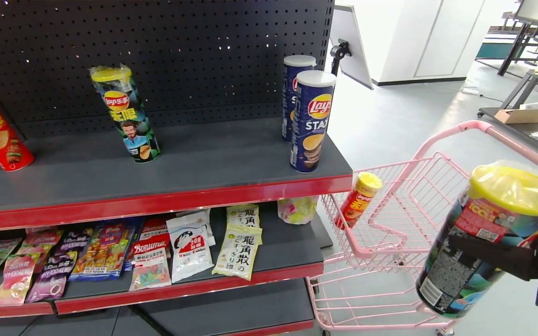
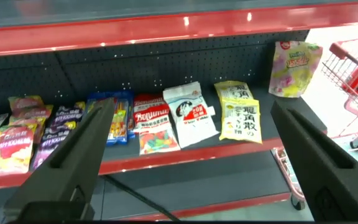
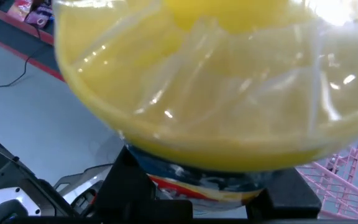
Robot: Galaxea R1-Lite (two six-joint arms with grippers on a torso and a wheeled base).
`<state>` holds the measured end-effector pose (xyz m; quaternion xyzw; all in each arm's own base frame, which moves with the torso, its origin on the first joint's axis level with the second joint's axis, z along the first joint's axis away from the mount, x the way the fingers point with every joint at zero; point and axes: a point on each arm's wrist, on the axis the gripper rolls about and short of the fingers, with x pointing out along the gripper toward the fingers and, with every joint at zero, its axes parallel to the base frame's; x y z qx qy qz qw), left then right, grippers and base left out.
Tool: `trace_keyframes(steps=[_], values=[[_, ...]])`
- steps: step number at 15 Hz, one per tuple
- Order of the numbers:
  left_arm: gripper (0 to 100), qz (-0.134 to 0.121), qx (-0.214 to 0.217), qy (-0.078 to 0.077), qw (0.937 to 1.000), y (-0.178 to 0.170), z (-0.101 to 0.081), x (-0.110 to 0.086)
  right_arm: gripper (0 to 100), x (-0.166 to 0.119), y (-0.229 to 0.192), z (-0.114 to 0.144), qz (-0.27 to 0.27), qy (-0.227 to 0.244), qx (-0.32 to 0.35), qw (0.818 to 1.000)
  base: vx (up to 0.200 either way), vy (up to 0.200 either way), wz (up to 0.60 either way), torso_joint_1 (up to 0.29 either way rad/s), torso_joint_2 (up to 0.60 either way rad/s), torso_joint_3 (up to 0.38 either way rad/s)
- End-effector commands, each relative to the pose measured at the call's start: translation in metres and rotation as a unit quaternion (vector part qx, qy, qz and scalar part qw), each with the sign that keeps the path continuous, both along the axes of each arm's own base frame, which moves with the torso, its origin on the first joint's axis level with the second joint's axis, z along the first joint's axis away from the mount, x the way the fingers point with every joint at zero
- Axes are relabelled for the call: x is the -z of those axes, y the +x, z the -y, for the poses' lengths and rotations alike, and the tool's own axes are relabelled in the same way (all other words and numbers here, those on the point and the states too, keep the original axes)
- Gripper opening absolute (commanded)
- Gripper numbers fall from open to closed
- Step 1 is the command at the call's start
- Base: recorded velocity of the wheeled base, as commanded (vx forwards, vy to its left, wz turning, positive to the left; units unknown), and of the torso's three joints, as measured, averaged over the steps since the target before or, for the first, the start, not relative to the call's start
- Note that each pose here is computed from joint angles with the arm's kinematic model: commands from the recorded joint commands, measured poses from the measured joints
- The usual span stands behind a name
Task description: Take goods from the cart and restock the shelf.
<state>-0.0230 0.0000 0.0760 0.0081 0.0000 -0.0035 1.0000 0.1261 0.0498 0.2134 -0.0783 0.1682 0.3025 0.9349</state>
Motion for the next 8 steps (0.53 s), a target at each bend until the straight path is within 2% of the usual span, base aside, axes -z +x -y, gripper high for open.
trace_keyframes(steps=[1,3,5,6,8], values=[[100,0.0,0.001,0.001,1.0,0.0,0.0001,0.0,0,0.0015,-0.0021,0.0004,0.001,-0.001,-0.004,1.0,0.0,0.2,0.0,-0.007,-0.01,0.007],[100,0.0,0.0,0.0,1.0,0.0,0.0,0.0,0,0.0074,-0.0056,-0.0023,-0.012,0.022,-0.07,0.997,0.0,0.2,0.0,0.01,0.0,0.0],[100,0.0,0.0,0.0,1.0,0.0,0.0,0.0,0,0.0098,-0.0069,-0.0019,0.002,0.025,-0.072,0.997,0.0,0.2,0.0,0.024,0.0,-0.002],[100,0.0,0.0,0.0,1.0,0.0,0.0,0.0,0,0.0089,-0.0042,-0.0014,0.02,0.018,-0.047,0.999,0.0,0.2,0.0,0.007,0.01,0.002],[100,0.0,0.0,0.0,1.0,0.0,0.0,0.0,0,0.0093,-0.0017,-0.0028,0.017,0.014,-0.045,0.999,0.0,0.2,0.0,0.0,0.0,0.0]])
